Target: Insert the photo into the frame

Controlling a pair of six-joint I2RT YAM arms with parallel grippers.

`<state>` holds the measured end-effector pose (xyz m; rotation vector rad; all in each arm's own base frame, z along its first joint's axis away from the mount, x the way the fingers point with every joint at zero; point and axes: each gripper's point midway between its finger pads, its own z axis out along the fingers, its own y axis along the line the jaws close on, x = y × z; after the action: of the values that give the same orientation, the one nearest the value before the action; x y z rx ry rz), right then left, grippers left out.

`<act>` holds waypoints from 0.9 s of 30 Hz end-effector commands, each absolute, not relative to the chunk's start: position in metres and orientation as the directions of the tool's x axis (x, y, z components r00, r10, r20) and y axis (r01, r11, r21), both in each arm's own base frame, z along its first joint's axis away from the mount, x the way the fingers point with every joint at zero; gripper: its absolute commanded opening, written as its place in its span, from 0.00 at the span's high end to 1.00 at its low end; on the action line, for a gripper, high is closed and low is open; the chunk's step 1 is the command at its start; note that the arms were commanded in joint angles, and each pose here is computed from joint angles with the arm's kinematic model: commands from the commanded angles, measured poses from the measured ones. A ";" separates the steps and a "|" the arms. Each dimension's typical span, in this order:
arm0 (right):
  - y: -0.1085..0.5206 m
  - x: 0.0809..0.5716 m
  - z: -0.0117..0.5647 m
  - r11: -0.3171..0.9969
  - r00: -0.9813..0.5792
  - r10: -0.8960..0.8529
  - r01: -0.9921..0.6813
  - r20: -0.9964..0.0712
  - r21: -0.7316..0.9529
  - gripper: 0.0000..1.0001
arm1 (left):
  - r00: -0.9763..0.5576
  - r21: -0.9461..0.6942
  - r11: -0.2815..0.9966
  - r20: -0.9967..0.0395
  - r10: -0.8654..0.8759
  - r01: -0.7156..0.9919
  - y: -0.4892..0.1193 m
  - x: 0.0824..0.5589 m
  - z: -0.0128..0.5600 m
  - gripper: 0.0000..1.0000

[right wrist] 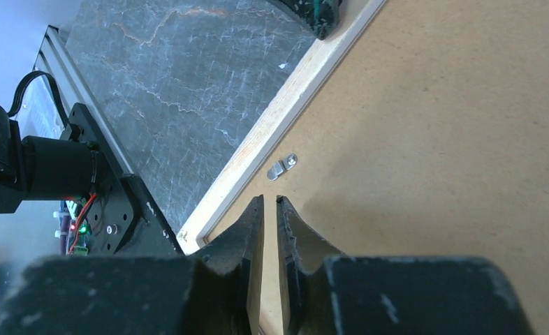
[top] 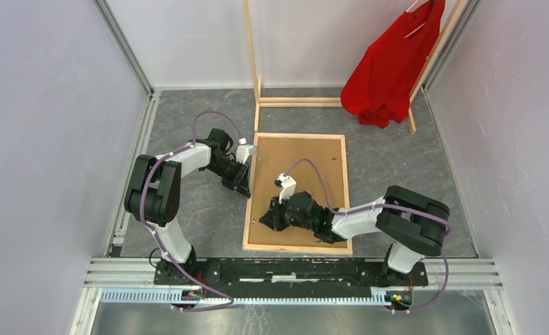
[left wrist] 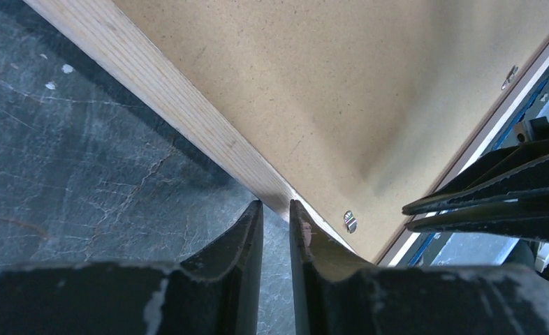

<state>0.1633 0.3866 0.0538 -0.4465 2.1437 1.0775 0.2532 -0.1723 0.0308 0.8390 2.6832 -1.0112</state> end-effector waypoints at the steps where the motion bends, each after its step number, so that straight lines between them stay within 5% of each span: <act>1: 0.411 0.164 0.072 0.534 -0.685 0.029 -0.605 -0.728 0.591 0.84 | -0.820 -0.581 0.583 -0.341 0.459 0.568 -0.177 0.253 0.032 0.74; 7: 0.413 0.160 0.062 0.537 -0.691 0.002 -0.609 -0.723 0.584 0.88 | -0.821 -0.582 0.584 -0.338 0.461 0.567 -0.177 0.252 0.031 0.86; 27: 0.416 0.160 0.039 0.570 -0.703 -0.035 -0.598 -0.710 0.564 0.96 | -0.808 -0.535 0.608 -0.332 0.487 0.587 -0.170 0.260 0.032 0.88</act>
<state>0.1535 0.4048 0.0295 -0.5108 2.1890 1.0884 0.2531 -0.1699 0.0301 0.8333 2.7105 -1.0015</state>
